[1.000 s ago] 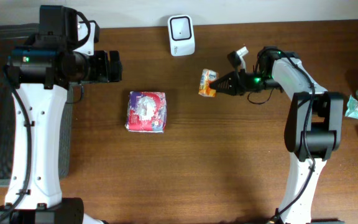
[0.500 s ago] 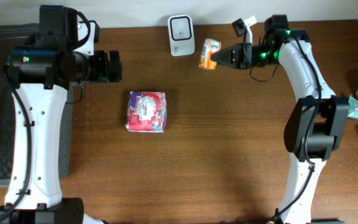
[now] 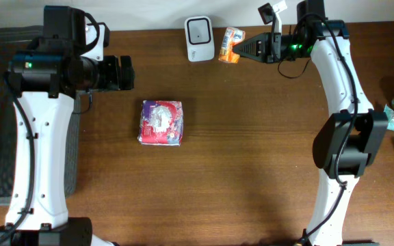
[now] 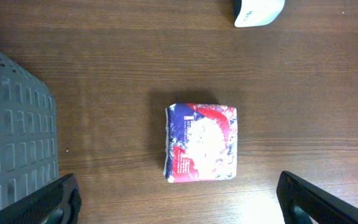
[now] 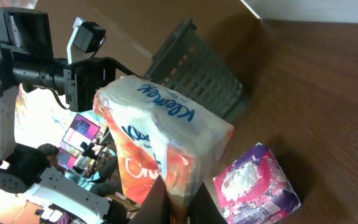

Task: Scan the item barcode
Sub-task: 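Lift the Kleenex pack and hold it before the scanner, then carry the Kleenex pack to the far right and release it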

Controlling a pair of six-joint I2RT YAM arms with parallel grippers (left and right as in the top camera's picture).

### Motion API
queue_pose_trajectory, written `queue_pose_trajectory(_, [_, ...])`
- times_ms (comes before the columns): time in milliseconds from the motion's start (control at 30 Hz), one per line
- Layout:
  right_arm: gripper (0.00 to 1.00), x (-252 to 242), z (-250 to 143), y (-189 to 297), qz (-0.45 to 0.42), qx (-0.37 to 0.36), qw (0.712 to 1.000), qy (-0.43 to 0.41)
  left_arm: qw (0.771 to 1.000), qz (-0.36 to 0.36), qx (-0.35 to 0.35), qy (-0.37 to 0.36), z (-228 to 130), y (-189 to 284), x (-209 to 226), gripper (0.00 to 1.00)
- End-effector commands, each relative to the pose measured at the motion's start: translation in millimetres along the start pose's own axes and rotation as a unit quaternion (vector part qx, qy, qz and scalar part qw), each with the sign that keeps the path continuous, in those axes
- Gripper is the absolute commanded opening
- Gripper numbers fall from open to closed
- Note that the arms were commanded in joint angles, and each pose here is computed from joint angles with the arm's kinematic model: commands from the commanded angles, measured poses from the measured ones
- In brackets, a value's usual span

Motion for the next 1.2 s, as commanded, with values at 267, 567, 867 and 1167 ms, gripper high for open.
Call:
queue_pose_trajectory(267, [0.04,23,5,-14,0.007,0.014,1.000,0.004,1.000,-0.006,-0.008,-0.004,1,7,-1,0.99])
queue_pose_trajectory(567, [0.04,-61,-52,21,-0.330,0.143,0.917,-0.174,1.000,-0.006,-0.008,-0.004,0,7,-1,0.99])
queue_pose_trajectory(867, [0.04,-113,-27,18,-0.672,0.184,0.718,0.002,1.000,-0.007,-0.008,-0.004,1,7,-1,0.99])
queue_pose_trajectory(1167, [0.04,-186,29,-47,-0.673,0.123,0.683,0.255,1.000,-0.007,-0.008,-0.004,1,7,-1,0.99])
Point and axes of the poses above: each gripper's point midway between its finger pads, its own y axis back along the fingers, its own x axis along the line the jaws close on, z = x × y, the point moved 2 cm from there along y, back along the fingers, and after that the axes turned 9 degrees about y, right-handed, at the moved point
